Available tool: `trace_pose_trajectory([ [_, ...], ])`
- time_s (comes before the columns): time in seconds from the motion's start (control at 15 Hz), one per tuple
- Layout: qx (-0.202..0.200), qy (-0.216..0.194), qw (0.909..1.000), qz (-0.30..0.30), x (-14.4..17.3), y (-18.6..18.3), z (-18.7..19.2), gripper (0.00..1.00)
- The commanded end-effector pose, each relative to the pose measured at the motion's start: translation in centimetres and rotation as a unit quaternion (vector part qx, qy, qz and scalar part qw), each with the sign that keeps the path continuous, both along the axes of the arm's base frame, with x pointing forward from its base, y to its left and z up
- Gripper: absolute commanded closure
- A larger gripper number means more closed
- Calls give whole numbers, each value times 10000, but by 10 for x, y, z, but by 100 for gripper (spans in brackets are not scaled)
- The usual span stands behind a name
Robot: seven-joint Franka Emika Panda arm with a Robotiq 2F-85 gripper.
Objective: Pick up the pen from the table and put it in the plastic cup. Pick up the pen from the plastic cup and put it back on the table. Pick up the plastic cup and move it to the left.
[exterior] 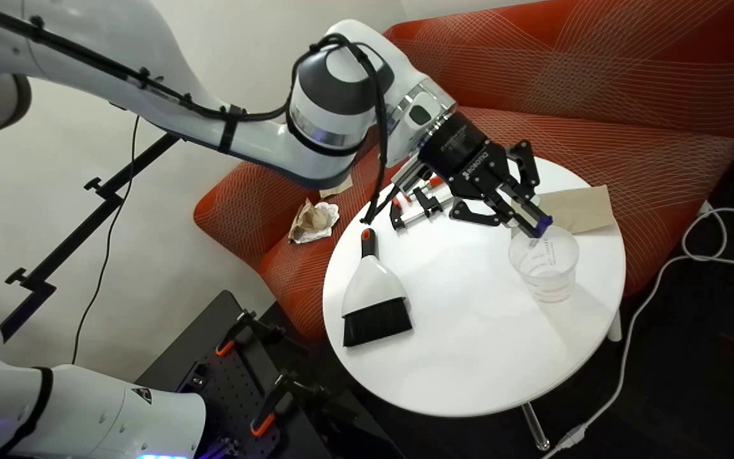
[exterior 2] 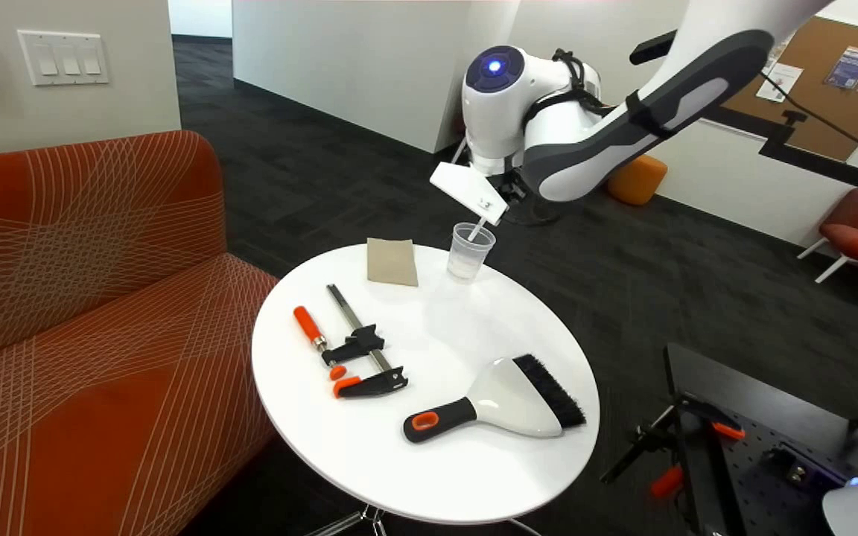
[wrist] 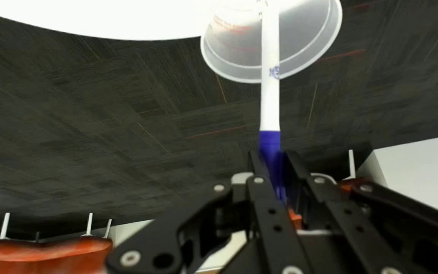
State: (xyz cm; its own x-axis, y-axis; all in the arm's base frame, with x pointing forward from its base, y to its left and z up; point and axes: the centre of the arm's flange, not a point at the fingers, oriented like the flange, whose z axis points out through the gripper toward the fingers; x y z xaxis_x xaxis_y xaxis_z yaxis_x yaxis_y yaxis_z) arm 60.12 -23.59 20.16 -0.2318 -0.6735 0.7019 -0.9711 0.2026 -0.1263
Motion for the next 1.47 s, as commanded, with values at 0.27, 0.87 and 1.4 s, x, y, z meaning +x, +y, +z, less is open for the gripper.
trace_pose_trajectory([
  [0.27,103,-539,9985,-15,-70,35,67,96],
  [0.87,1253,-608,9901,-199,-139,51,70,96],
  [1.4,2078,-929,9722,-544,-149,32,25,96],
])
